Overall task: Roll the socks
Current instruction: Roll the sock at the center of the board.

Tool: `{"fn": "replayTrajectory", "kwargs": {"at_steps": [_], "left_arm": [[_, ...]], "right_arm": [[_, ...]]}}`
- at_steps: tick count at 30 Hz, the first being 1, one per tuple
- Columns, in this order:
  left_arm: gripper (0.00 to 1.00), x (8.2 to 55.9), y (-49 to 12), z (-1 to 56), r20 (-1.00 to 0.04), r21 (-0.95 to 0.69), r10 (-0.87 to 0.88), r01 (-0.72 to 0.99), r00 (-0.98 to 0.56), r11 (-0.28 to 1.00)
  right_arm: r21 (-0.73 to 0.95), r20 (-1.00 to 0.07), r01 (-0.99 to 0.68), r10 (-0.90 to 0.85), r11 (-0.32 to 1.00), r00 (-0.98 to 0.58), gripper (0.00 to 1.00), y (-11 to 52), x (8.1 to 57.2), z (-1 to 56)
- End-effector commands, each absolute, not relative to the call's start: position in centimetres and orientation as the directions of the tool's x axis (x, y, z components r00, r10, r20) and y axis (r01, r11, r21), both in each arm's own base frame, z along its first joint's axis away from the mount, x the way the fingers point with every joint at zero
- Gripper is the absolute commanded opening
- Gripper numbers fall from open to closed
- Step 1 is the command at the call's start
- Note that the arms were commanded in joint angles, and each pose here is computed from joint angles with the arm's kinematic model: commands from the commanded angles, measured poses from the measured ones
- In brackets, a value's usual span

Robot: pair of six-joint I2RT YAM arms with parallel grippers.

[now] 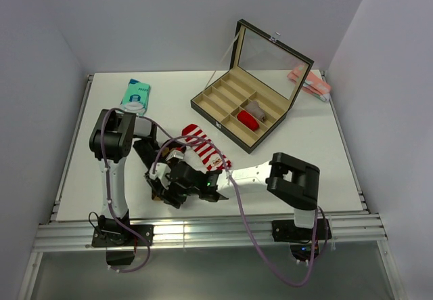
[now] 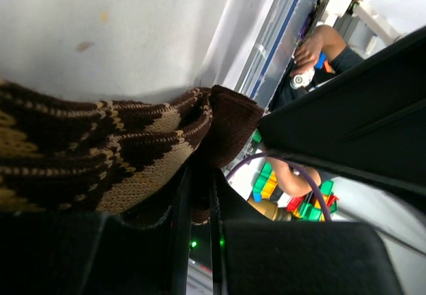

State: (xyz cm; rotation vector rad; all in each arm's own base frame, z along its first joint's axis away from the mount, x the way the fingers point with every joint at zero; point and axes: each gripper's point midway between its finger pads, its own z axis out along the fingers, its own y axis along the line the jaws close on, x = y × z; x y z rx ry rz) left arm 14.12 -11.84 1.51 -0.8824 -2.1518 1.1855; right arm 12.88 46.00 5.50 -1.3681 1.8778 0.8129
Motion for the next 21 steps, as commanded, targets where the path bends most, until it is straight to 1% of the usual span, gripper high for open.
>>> {"fn": "replayTrajectory", "kwargs": {"at_steps": [1, 8, 10, 14, 15, 17, 18, 21], "left_arm": [[0.00, 15.9, -10.3, -2.7, 0.016, -0.805, 0.835, 0.488, -0.549, 0.337], [0.00, 15.5, -10.2, -2.8, 0.033, -0.814, 0.837, 0.471, -0.546, 0.340], [0.00, 15.4, -10.2, -2.8, 0.031, -0.815, 0.839, 0.472, -0.543, 0.335], [0.00, 15.3, -10.1, -2.6, 0.032, -0.821, 0.841, 0.466, -0.540, 0.330], [0.00, 15.4, -10.1, -2.7, 0.028, -0.817, 0.842, 0.473, -0.538, 0.330], [0.00, 15.3, -10.0, -2.8, 0.034, -0.816, 0.844, 0.473, -0.535, 0.333], [0.00, 15.2, -10.0, -2.8, 0.034, -0.815, 0.845, 0.474, -0.533, 0.332], [0.00, 15.1, -9.9, -2.8, 0.037, -0.818, 0.848, 0.471, -0.528, 0.329]], "right_arm": [[-0.007, -0.821, -0.964, -0.552, 0.264, -0.145, 0.60, 47.6, 13.4, 6.0], [-0.134, -0.805, -0.940, -0.588, 0.315, -0.082, 0.60, 48.1, 13.7, 4.7], [-0.163, -0.790, -0.937, -0.610, 0.310, -0.065, 0.60, 48.1, 13.6, 3.8], [-0.251, -0.775, -0.903, -0.631, 0.348, -0.028, 0.60, 48.0, 14.4, 3.0], [-0.281, -0.772, -0.883, -0.635, 0.375, -0.023, 0.59, 47.7, 15.0, 2.9], [-0.314, -0.768, -0.869, -0.641, 0.381, -0.003, 0.59, 47.5, 15.2, 2.5], [-0.340, -0.763, -0.851, -0.646, 0.400, 0.001, 0.59, 47.3, 15.8, 2.6], [-0.364, -0.744, -0.846, -0.669, 0.391, 0.011, 0.57, 47.2, 15.9, 1.5]]}}
